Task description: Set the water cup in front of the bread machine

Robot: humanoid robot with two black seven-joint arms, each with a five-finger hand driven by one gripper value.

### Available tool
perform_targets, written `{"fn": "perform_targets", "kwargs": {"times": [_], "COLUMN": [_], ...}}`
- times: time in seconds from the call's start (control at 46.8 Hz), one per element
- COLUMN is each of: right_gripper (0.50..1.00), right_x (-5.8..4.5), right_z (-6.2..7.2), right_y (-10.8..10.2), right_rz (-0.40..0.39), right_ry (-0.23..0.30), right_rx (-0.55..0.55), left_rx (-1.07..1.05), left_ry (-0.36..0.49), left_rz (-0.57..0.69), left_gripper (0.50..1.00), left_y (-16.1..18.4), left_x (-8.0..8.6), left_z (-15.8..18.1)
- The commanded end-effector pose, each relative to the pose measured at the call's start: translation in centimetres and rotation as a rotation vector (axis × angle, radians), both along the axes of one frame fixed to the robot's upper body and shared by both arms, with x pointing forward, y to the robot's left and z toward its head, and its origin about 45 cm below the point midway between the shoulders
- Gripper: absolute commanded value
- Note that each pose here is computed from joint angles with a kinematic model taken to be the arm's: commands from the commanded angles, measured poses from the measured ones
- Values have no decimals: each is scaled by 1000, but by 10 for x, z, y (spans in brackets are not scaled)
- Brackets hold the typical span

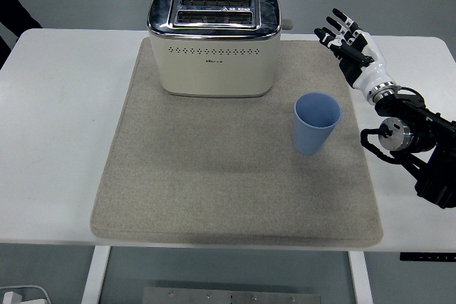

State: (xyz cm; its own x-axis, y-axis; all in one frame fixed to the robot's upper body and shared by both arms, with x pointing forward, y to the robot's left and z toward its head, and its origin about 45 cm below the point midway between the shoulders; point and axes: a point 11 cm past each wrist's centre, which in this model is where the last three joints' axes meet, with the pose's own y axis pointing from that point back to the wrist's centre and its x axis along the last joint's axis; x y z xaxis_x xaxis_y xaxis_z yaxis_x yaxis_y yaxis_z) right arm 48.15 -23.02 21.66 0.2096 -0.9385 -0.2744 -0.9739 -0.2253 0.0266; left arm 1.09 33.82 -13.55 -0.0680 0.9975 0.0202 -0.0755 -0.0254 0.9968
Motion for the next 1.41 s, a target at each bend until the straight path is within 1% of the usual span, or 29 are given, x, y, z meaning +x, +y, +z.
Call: {"fn": "perform_targets", "kwargs": {"times": [0.0, 0.299, 0.598, 0.791, 0.855, 0.962, 1.068, 1.154, 1.218, 1.282, 1.389], "right_gripper": [919, 919, 919, 919, 919, 919, 919, 919, 919, 919, 919], "right_x": [0, 1, 3, 4, 4, 4, 2, 1, 0, 0, 0], "right_z": [0, 3, 8, 8, 9, 15, 25, 31, 30, 32, 34], "right_y": [1, 1, -14, -15, -14, -7, 0, -9, -11, -12, -26], "right_rz": [8, 11, -20, -43, -39, -22, -3, 2, 7, 8, -6], "right_ry": [-1, -13, -26, -20, -16, -24, -43, -58, -57, -66, -76], "right_rx": [3, 8, -12, -25, -26, -11, 31, 25, 9, 3, -15], "left_rx": [0, 0, 0, 0, 0, 0, 0, 0, 0, 0, 0], "left_ry": [1, -1, -1, 0, 0, 0, -1, -1, 0, 0, 1], "left_rz": [-1, 1, 1, 1, 1, 1, -1, 1, 1, 1, -1], "left_gripper": [1000, 1000, 1000, 1000, 1000, 1000, 1000, 1000, 1000, 1000, 1000], "left_y": [0, 0, 0, 0, 0, 0, 0, 0, 0, 0, 0], "left_x": [0, 0, 0, 0, 0, 0, 0, 0, 0, 0, 0], "left_z": [0, 0, 0, 0, 0, 0, 0, 0, 0, 0, 0]}}
